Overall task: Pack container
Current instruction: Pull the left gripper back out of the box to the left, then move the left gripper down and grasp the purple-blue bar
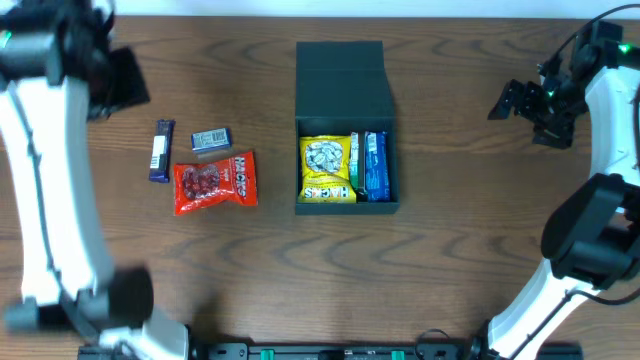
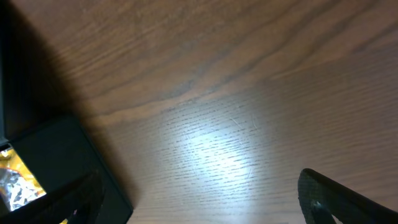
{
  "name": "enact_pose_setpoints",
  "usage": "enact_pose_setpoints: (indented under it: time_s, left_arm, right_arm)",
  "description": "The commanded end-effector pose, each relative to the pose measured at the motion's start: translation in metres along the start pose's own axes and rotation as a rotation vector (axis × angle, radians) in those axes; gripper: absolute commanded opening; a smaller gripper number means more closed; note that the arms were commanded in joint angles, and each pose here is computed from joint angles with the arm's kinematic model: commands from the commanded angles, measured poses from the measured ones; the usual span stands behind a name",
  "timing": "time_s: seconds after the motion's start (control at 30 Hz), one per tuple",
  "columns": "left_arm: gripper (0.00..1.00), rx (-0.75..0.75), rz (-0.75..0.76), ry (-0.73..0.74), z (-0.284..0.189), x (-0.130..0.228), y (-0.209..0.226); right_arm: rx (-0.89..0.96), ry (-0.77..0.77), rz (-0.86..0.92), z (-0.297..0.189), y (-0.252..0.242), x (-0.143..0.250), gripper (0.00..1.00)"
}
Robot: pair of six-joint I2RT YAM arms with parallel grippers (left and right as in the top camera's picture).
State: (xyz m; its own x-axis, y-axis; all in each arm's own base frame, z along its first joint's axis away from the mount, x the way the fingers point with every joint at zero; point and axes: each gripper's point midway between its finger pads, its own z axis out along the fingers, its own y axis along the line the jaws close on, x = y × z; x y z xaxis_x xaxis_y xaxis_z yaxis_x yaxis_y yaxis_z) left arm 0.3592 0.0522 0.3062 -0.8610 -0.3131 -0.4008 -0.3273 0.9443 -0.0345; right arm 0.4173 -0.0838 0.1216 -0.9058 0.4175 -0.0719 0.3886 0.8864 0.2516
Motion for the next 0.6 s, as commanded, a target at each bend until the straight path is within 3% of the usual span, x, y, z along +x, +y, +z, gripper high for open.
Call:
enact_pose_setpoints:
  time_s: [0.0, 0.13, 0.2, 0.37, 0.57]
  left_arm:
    - [0.56, -0.054, 0.051, 0.069, 0.024, 0.03, 0.014]
    - [0.56, -0.101, 0.059, 0.144, 0.068, 0.057, 0.023]
    - [0.69, -0.104, 0.072, 0.165, 0.093, 0.063, 0.023]
    - [0.79, -0.07, 0.15, 0.163, 0.143, 0.065, 0.016]
    - [0.94, -0.055, 0.345, 0.174, 0.181, 0.063, 0.015]
  right_arm:
    - [-0.011, -0.023, -0.017, -0.004, 0.001, -0.007, 0.99]
    - [-0.011, -0.026, -0.018, -0.004, 0.002, -0.007, 0.99]
    - [-0.011, -0.026, -0.018, -0.004, 0.002, -0.007, 0.99]
    - [-0.011, -0.025, -0.026, -0.004, 0.001, -0.007, 0.99]
    - [-0.01, -0.021, -0.038, -0.004, 0.001, -0.006, 0.99]
